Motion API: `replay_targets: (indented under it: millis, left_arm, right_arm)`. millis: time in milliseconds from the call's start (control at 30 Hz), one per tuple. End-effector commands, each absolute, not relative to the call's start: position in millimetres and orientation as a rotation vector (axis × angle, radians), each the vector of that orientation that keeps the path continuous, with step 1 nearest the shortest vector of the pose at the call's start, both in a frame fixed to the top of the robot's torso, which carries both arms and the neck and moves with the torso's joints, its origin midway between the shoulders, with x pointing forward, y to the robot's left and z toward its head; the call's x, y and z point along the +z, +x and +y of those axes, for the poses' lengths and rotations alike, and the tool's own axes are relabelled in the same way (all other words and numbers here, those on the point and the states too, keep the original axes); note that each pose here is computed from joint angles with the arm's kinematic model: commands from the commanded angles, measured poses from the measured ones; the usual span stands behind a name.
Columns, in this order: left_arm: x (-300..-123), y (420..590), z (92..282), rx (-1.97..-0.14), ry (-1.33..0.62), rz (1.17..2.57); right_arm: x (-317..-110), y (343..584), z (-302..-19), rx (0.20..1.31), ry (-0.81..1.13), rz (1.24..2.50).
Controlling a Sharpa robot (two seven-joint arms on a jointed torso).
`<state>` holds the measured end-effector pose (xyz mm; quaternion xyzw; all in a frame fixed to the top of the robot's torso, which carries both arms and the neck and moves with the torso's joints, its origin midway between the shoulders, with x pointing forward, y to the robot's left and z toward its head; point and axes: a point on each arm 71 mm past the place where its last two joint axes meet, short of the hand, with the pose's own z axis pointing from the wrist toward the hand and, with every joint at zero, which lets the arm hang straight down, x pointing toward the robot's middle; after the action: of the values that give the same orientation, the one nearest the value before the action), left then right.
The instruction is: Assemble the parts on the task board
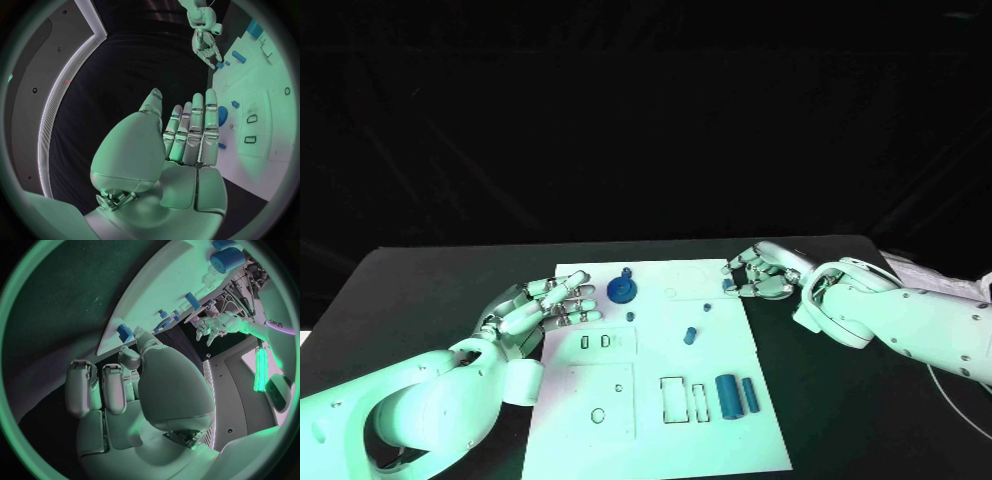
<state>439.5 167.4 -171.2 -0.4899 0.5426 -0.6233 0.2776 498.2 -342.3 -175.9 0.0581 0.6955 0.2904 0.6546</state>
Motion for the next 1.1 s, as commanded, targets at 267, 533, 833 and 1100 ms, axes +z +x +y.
replay_targets:
  millis: [267,533,833,1100]
  left_arm:
    - [-170.0,439.0,165.4,-1.7,-1.308,1.462]
    - [-170.2,439.1,165.5,-1.7,-1.309,1.463]
    - [-170.2,438.9,165.5,-1.7,-1.309,1.464]
    - [-170.1,438.7,165.6,-1.7,-1.309,1.464]
  right_arm:
    - [-183.3,500.3,-341.4,0.663,0.127,1.608]
    - [-186.0,502.5,-340.8,0.658,0.131,1.621]
    - [-187.5,504.2,-339.5,0.654,0.132,1.63]
    - [-187.6,505.4,-338.5,0.642,0.135,1.622]
